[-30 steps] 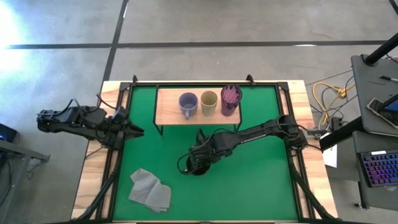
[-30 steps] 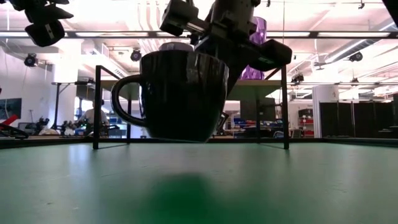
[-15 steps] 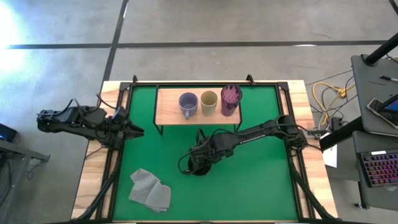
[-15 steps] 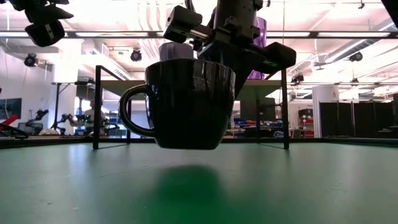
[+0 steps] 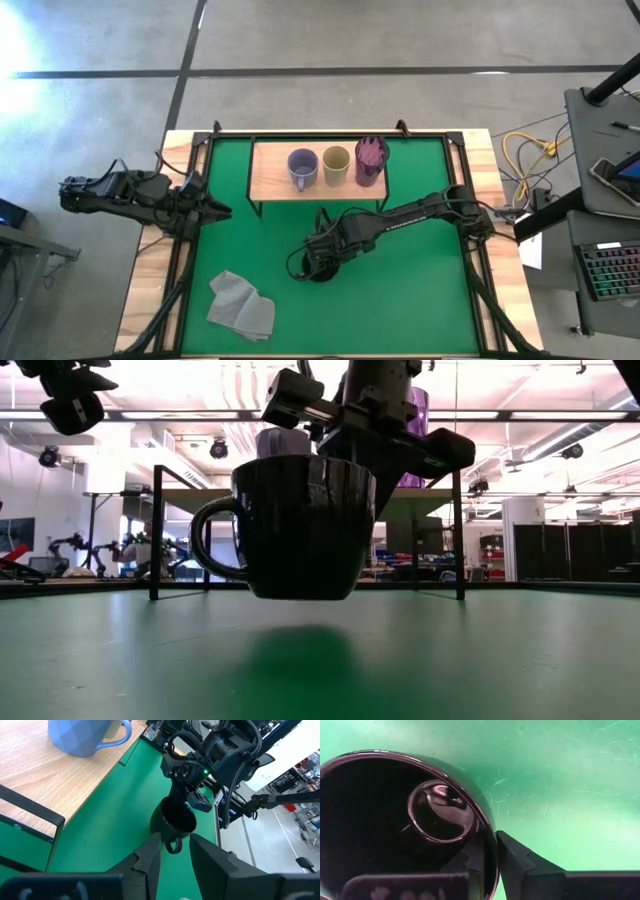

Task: Stack small to large cups/mugs on shelf
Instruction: Put the black mug on the shelf

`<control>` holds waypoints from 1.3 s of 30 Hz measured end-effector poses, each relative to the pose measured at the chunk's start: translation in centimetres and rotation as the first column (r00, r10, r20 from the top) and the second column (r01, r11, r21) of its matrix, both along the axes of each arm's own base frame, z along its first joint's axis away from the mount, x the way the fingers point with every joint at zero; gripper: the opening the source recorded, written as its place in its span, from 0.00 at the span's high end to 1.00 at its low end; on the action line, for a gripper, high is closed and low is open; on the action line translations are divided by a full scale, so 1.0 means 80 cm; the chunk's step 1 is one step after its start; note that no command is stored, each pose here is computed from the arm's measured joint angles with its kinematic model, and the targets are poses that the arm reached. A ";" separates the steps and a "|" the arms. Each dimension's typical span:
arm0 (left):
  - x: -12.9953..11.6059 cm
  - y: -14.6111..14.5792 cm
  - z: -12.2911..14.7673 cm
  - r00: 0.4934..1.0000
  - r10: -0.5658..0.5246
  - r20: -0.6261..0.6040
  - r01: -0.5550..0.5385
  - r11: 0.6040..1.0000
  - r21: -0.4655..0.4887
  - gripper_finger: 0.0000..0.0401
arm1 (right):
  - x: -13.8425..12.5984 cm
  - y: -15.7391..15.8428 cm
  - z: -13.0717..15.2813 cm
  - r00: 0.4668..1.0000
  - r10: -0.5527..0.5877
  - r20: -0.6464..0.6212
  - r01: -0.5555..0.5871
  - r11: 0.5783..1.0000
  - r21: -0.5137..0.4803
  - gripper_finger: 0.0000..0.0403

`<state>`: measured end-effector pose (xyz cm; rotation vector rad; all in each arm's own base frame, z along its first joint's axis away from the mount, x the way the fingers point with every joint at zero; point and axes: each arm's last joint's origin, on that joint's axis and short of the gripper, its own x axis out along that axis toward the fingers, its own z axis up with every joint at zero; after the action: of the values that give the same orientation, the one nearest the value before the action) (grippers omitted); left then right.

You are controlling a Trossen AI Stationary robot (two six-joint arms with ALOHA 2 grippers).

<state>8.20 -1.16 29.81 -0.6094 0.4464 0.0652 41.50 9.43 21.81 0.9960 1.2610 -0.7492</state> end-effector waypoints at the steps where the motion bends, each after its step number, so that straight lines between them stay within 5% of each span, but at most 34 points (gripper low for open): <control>1: 0.000 0.000 0.000 1.000 0.000 0.000 0.000 1.000 0.000 0.78 | 0.000 0.000 0.000 1.000 0.000 0.004 0.000 1.000 0.001 0.89; 11: 0.000 0.000 -0.001 1.000 0.001 -0.008 -0.001 1.000 0.001 0.78 | 0.001 0.000 0.000 1.000 0.007 0.011 -0.007 1.000 0.001 0.79; 39: 0.000 0.000 -0.001 1.000 0.000 -0.008 0.000 1.000 0.002 0.78 | 0.001 -0.002 0.012 1.000 0.027 0.014 -0.026 0.998 -0.058 0.76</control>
<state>8.17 -1.15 29.74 -0.6073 0.4539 0.0681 41.56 9.27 22.77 0.9350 1.2313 -0.7523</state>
